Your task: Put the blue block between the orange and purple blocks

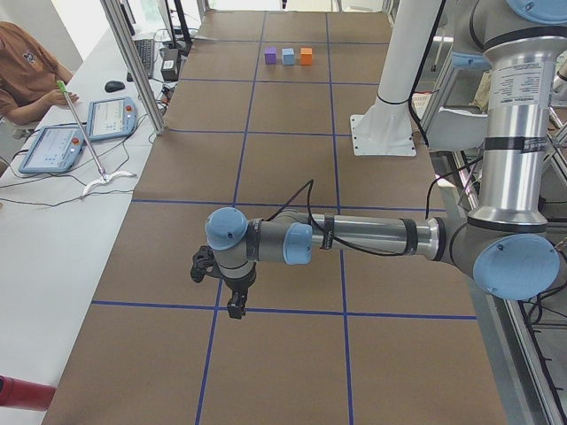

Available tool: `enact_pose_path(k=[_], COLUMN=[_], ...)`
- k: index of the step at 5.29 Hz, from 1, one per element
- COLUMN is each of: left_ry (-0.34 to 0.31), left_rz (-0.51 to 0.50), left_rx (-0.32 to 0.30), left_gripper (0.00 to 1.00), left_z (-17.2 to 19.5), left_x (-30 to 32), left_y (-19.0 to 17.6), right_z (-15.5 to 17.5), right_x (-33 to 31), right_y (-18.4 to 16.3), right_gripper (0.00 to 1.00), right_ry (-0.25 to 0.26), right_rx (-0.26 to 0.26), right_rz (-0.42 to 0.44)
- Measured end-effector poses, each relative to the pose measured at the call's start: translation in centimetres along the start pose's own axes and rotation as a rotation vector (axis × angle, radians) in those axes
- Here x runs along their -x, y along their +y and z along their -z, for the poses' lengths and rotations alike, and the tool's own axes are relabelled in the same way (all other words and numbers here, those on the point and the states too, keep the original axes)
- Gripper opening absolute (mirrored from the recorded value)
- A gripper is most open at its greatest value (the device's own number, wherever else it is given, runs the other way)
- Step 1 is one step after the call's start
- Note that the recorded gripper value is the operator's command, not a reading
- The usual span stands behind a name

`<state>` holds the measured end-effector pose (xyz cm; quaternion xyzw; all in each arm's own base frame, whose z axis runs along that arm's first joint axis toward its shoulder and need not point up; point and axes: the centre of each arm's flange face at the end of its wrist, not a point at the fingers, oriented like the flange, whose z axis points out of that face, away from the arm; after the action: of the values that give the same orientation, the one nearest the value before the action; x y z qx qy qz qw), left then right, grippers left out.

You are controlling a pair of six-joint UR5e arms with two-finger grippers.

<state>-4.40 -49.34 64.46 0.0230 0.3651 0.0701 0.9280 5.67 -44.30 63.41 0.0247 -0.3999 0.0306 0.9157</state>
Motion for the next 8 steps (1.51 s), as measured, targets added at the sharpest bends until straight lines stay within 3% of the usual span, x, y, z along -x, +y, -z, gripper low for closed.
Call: enact_pose_path(k=[8], left_ry=[0.002], left_rz=[-0.01], left_rx=[-0.006], left_gripper=[1.0], left_z=[0.4], left_x=[-0.44], left_y=[-0.6], right_z=[0.02], right_x=[0.9], right_y=[-0.19], right_gripper=[1.0], right_ry=[0.001], right_rx=[0.0], right_rz=[0.015])
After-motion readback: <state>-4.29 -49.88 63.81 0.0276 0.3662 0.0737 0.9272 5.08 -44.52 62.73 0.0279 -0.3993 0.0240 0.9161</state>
